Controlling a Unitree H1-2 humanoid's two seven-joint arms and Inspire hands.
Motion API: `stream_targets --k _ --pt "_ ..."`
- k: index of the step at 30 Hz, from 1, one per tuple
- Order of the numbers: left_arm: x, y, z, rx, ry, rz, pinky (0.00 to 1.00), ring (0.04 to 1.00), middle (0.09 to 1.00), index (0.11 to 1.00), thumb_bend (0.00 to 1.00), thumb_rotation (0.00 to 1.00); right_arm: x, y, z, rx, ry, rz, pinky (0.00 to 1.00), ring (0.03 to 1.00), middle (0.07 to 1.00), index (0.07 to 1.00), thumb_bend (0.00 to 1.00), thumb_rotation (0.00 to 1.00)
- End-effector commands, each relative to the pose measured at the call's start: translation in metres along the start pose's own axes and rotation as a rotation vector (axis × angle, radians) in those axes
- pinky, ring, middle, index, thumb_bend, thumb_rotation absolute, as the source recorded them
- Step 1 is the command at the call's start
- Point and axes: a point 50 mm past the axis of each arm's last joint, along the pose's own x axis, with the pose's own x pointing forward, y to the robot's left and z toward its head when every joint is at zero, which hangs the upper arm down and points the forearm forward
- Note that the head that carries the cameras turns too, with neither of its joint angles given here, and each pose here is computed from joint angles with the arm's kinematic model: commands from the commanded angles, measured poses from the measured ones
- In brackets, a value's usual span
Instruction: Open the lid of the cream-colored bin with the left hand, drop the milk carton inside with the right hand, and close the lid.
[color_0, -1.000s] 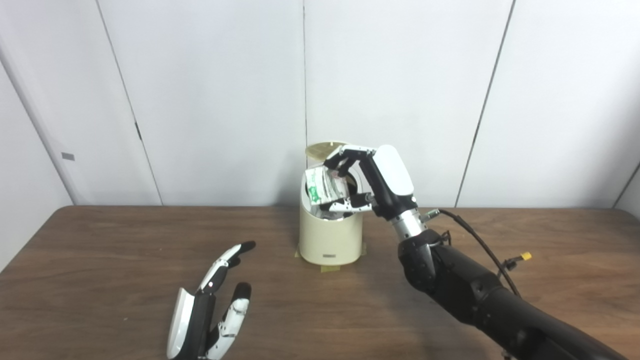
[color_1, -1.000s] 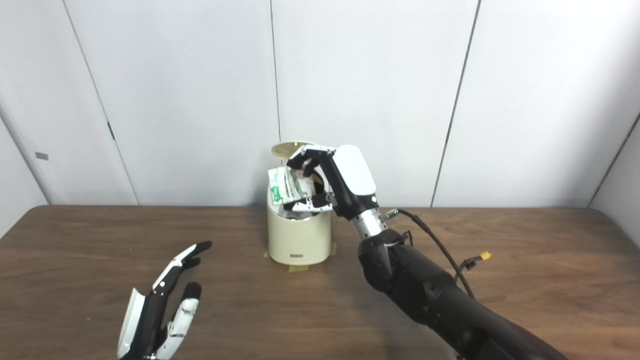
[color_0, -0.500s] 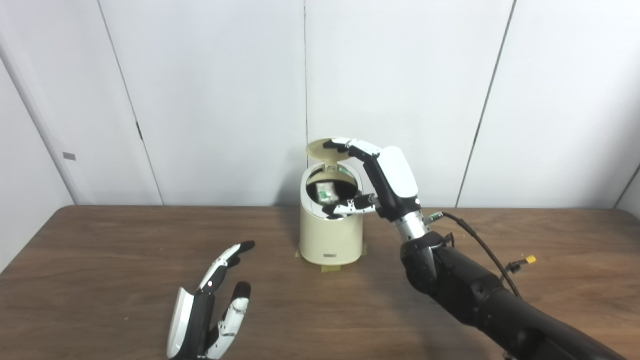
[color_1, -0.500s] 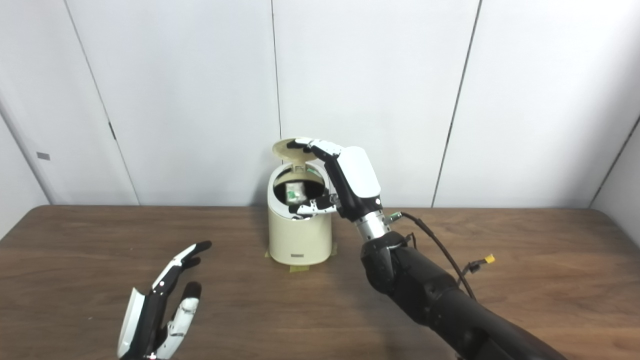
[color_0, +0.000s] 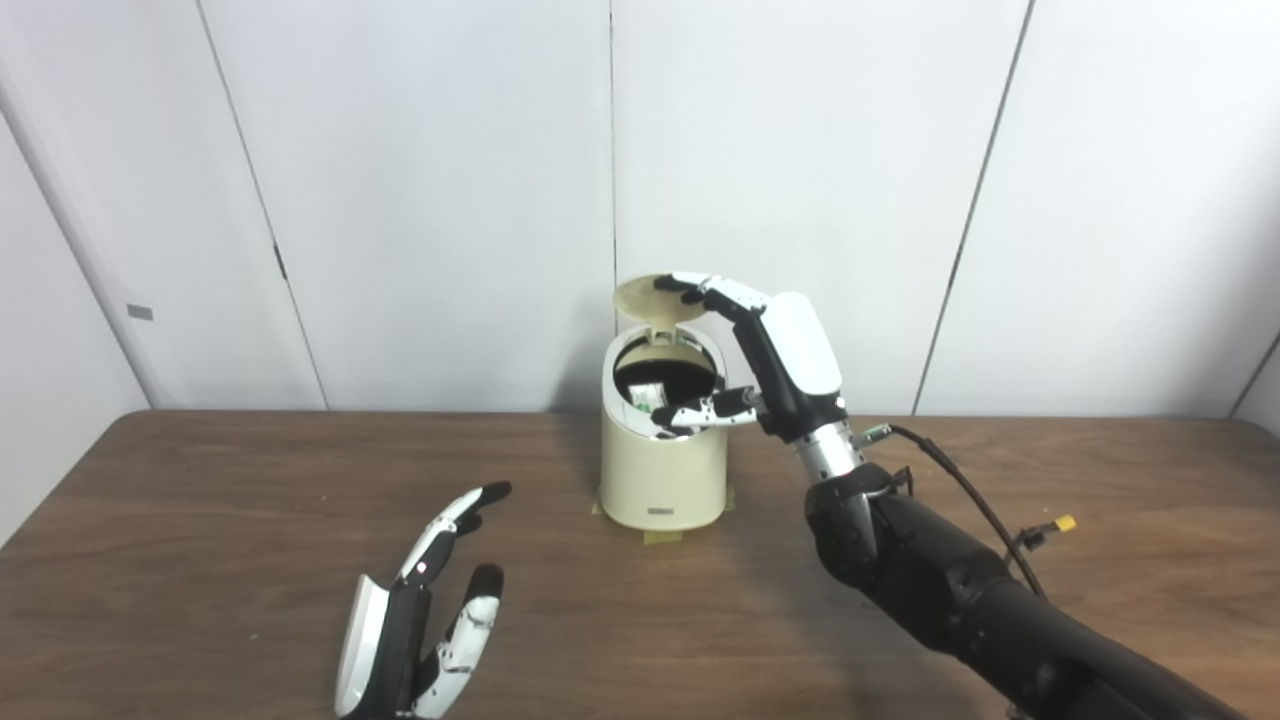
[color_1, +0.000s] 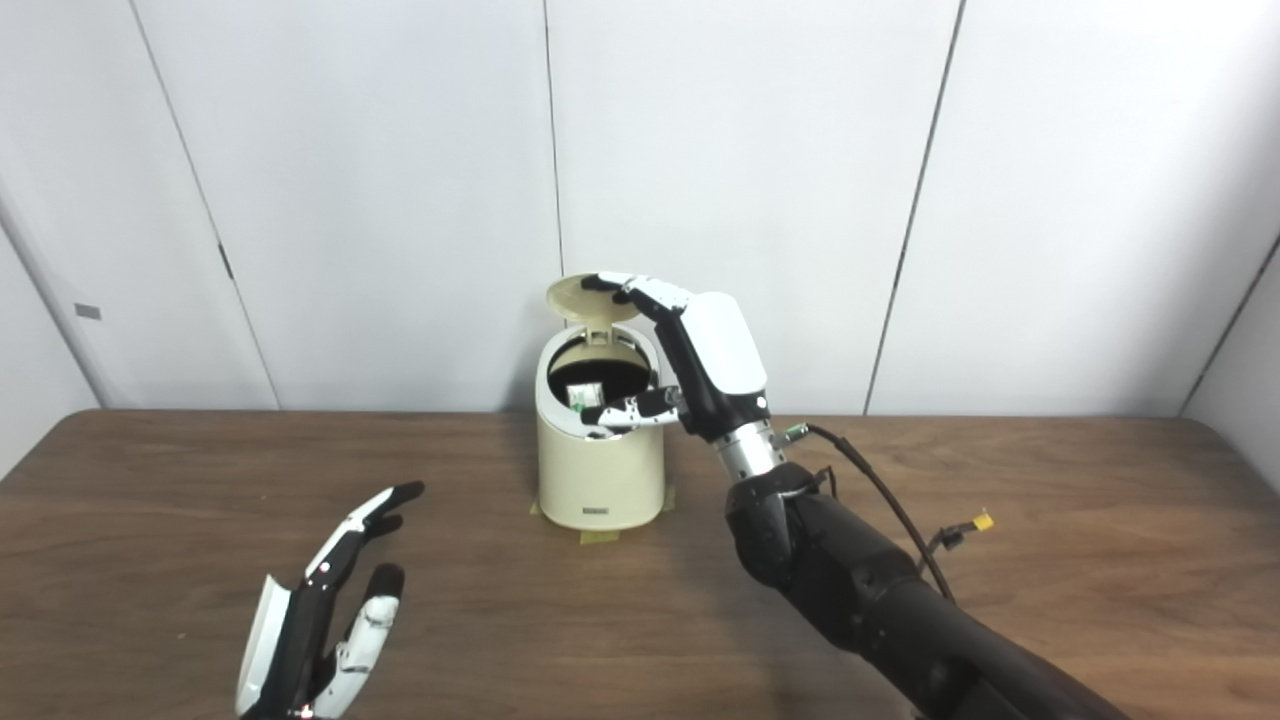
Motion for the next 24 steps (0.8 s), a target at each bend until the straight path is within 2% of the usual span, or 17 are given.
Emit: stream_targets --k 1,2,4,7,10,11,12,15,16,17,18,20,24 --pt "-0.029 -0.023 -0.012 -0.048 0.095 -0.015 0.83 0.882 0.858 0.834 0.39 0.88 0.024 -0.013 0.016 0.082 -0.035 -0.146 0.54 0.585 0.594 0.573 0.74 0.44" --pt "-0.029 -0.023 -0.013 -0.045 0.094 -0.016 0.83 0.882 0.857 0.834 0.39 0.88 0.021 -0.013 0.018 0.106 -0.021 -0.188 0.51 0.537 0.548 0.531 0.68 0.39" --pt "-0.029 -0.023 -0.015 -0.035 0.091 -0.015 0.83 0.880 0.855 0.831 0.39 0.88 0.015 -0.014 0.022 0.176 0.017 -0.253 0.42 0.441 0.467 0.491 0.56 0.23" --pt "-0.027 -0.023 -0.018 -0.032 0.092 -0.015 0.83 0.880 0.855 0.830 0.39 0.88 0.007 -0.017 0.025 0.256 0.061 -0.295 0.31 0.337 0.387 0.477 0.51 0.17" --pt "-0.025 -0.023 -0.020 -0.036 0.092 -0.013 0.83 0.882 0.856 0.829 0.39 0.89 -0.003 -0.023 0.024 0.309 0.100 -0.339 0.26 0.297 0.353 0.475 0.51 0.16" --pt "-0.025 -0.023 -0.020 -0.040 0.092 -0.009 0.83 0.882 0.856 0.830 0.39 0.90 -0.007 -0.025 0.022 0.315 0.108 -0.341 0.26 0.308 0.361 0.475 0.50 0.16" --pt "-0.024 -0.023 -0.021 -0.043 0.091 -0.003 0.83 0.876 0.852 0.829 0.40 0.91 -0.013 -0.027 0.020 0.325 0.118 -0.334 0.31 0.359 0.404 0.477 0.50 0.17" --pt "-0.023 -0.023 -0.021 -0.056 0.090 0.007 0.83 0.874 0.849 0.832 0.40 0.93 -0.035 -0.034 0.016 0.348 0.120 -0.238 0.46 0.551 0.588 0.491 0.49 0.18" --pt "-0.022 -0.022 -0.022 -0.056 0.090 0.008 0.84 0.875 0.850 0.834 0.39 0.94 -0.042 -0.036 0.016 0.351 0.114 -0.200 0.57 0.664 0.701 0.635 0.48 0.53" --pt "-0.022 -0.022 -0.023 -0.054 0.091 0.008 0.84 0.876 0.850 0.834 0.39 0.94 -0.050 -0.039 0.016 0.372 0.114 -0.167 0.62 0.718 0.755 0.701 0.48 0.67" --pt "-0.022 -0.022 -0.024 -0.053 0.090 0.006 0.84 0.876 0.850 0.835 0.38 0.95 -0.057 -0.041 0.017 0.406 0.121 -0.146 0.69 0.776 0.811 0.766 0.51 0.76" --pt "-0.021 -0.022 -0.024 -0.054 0.087 0.002 0.84 0.880 0.855 0.840 0.37 0.96 -0.071 -0.046 0.020 0.478 0.137 -0.130 0.80 0.850 0.872 0.846 0.58 0.79" --pt "-0.020 -0.023 -0.024 -0.074 0.087 0.009 0.84 0.878 0.853 0.834 0.37 0.95 -0.100 -0.053 0.024 0.524 0.161 -0.140 0.81 0.845 0.856 0.851 0.64 0.77"
